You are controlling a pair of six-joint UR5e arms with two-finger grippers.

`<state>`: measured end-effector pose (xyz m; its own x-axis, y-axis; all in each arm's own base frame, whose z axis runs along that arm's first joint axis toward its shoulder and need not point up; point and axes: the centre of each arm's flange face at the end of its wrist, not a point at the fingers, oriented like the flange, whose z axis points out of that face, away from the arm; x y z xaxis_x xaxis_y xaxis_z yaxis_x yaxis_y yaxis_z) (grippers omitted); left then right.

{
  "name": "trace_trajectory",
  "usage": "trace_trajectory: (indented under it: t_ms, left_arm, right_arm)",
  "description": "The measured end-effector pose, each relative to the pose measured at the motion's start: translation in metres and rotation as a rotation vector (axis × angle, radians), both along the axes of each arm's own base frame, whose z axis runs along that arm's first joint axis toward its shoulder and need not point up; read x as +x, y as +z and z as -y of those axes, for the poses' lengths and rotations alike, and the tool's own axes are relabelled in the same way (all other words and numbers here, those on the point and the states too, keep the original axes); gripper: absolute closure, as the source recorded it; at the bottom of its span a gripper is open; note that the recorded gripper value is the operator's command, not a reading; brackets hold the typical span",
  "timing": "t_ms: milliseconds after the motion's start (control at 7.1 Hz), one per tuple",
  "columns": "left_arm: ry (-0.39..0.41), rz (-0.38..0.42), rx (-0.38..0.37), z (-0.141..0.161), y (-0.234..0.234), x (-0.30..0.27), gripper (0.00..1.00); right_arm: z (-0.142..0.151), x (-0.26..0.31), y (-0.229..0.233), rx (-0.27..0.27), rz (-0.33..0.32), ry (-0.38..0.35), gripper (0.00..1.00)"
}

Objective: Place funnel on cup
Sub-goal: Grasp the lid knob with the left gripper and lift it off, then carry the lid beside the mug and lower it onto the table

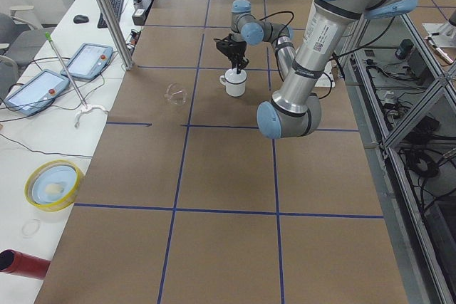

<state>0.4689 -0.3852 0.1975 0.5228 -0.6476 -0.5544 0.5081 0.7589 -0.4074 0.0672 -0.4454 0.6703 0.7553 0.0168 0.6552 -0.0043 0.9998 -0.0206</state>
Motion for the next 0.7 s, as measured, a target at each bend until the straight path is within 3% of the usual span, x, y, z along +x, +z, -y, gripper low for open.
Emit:
trace_trajectory:
  t_ms: [423, 704]
  left_arm:
    - [-0.091, -0.053, 0.044, 0.025, -0.033, -0.07, 1.0]
    - [-0.091, -0.031, 0.075, 0.021, -0.01, -0.114, 1.0]
  right_arm:
    - [0.0, 0.0, 0.0, 0.0, 0.0, 0.0, 0.0]
    - [0.0, 0.0, 0.0, -0.001, 0.0, 0.0, 0.0]
